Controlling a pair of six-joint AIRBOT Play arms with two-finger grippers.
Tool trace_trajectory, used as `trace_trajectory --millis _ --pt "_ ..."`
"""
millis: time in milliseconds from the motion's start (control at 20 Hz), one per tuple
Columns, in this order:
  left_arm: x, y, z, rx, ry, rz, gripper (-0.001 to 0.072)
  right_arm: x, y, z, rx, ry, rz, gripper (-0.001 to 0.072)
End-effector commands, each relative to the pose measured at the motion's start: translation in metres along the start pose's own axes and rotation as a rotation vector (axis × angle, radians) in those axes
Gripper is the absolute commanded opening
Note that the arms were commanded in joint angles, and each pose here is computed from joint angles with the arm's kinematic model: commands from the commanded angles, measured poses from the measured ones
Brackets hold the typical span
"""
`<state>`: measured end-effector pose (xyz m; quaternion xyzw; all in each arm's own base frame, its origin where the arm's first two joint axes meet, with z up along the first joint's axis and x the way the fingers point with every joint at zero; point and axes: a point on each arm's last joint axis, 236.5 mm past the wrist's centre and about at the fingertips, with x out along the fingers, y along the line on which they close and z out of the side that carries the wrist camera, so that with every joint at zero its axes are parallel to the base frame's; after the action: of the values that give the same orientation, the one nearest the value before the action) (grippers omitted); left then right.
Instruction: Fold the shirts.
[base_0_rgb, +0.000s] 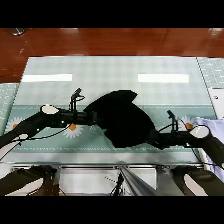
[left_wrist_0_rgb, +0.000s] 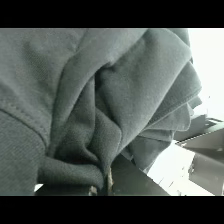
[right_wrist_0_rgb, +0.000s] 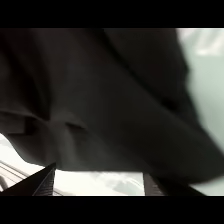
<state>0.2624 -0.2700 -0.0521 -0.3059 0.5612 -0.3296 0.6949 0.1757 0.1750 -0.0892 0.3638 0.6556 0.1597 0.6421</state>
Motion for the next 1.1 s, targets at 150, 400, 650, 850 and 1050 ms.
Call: trace_trajectory --millis 150,400,650,850,1050 --pt "0.000 -0.009 -0.012 0.004 0.049 -0.037 0.0029 0.026 0.027 0.012 0.011 -0.036 0.083 0.0286" --pt "-0.002 -0.010 -0.009 0.008 0.043 -0.040 0.0029 0.011 0.054 0.033 -0.165 -0.061 0.079 0.0022" --pt "-0.103 -0.084 0.089 0.188 -0.107 -0.249 0.0028 -0.108 0.157 0.125 -0.531 -0.287 -0.006 0.0021" --pt "-0.260 -0.192 0.175 0.424 -0.471 -0.242 0.0028 -0.310 0.307 0.141 -0.845 -0.738 0.031 0.0022" --pt "-0.381 -0.307 0.150 0.732 -0.731 -0.149 0.0027 -0.409 0.366 0.042 -1.113 -0.902 -0.007 0.0022"
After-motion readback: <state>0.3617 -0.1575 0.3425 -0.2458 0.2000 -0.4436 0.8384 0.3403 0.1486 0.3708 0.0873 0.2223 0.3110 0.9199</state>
